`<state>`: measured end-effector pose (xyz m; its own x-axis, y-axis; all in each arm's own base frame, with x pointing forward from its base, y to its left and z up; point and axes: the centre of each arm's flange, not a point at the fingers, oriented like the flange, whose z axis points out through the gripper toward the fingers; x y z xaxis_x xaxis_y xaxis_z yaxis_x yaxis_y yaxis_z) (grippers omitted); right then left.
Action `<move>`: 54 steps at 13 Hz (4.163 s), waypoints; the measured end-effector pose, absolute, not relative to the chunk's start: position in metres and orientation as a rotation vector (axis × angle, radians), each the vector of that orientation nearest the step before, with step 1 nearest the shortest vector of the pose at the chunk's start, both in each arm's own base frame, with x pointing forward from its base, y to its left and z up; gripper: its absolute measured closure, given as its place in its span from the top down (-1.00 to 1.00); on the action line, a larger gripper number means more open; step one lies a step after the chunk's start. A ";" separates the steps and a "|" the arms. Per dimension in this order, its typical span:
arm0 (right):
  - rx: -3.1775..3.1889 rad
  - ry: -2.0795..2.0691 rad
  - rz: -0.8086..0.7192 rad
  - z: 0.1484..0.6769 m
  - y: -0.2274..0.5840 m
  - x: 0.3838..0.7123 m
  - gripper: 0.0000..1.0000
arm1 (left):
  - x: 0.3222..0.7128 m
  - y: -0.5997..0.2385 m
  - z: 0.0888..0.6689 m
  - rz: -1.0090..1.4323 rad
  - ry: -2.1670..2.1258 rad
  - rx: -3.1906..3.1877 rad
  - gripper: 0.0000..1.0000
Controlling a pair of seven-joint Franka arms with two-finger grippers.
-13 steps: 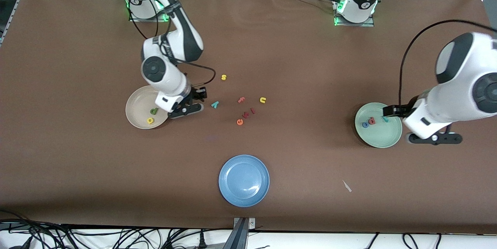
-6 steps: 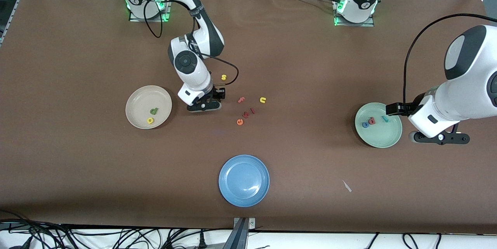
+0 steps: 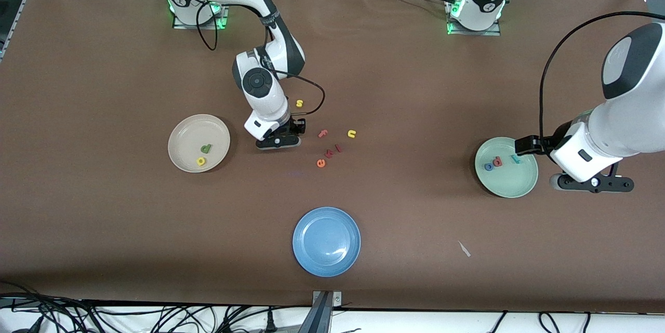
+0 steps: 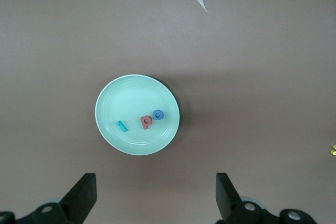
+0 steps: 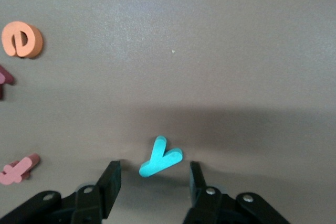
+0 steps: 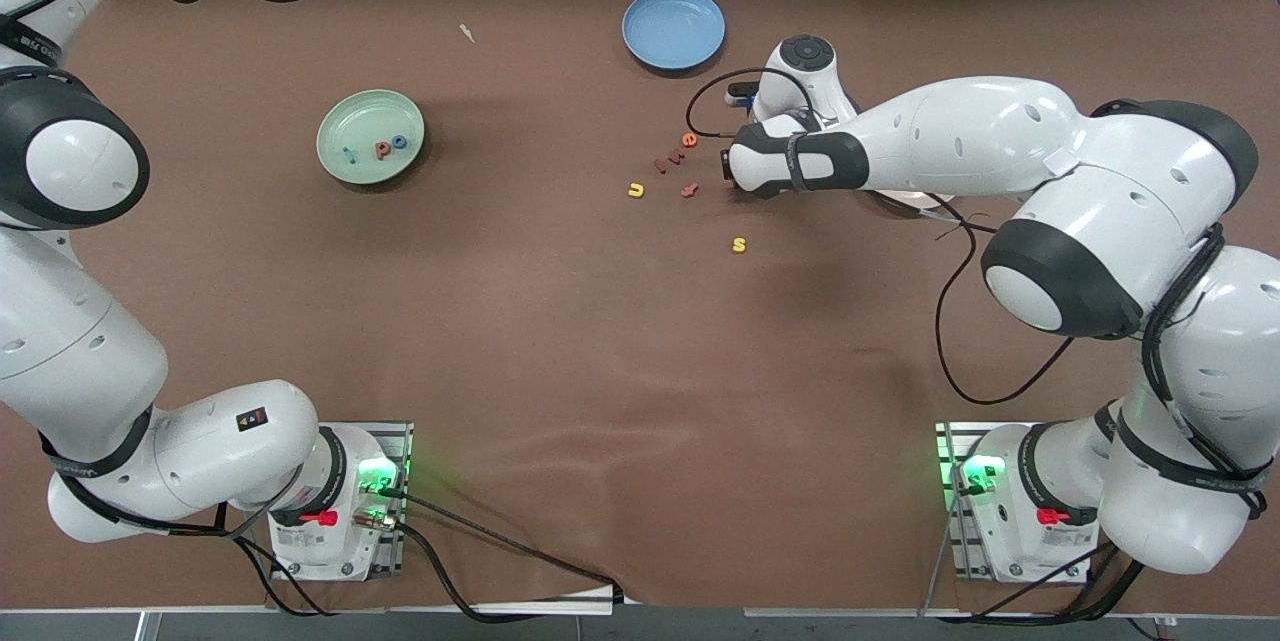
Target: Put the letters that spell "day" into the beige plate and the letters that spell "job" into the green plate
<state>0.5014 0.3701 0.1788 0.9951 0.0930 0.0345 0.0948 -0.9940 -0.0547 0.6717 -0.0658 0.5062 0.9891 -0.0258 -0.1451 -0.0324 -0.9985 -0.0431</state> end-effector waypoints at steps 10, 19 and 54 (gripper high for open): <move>-3.083 -0.143 -0.069 0.176 0.367 0.502 0.07 | 0.661 -0.129 0.525 0.170 0.130 -3.078 1.00; -3.082 -0.156 -0.078 0.178 0.366 0.503 -0.63 | 0.644 -0.131 0.534 0.189 0.241 -3.042 1.00; -3.069 -0.453 0.333 0.336 0.064 0.609 1.00 | 0.646 -0.108 0.535 0.193 0.183 -3.040 1.00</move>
<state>0.6091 0.0642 0.3360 0.9351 0.2879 -0.2068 0.2833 -0.9576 -0.0524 0.6461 -0.1080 0.5349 0.9848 -0.1134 -0.1313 -0.1248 -0.9888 -0.0820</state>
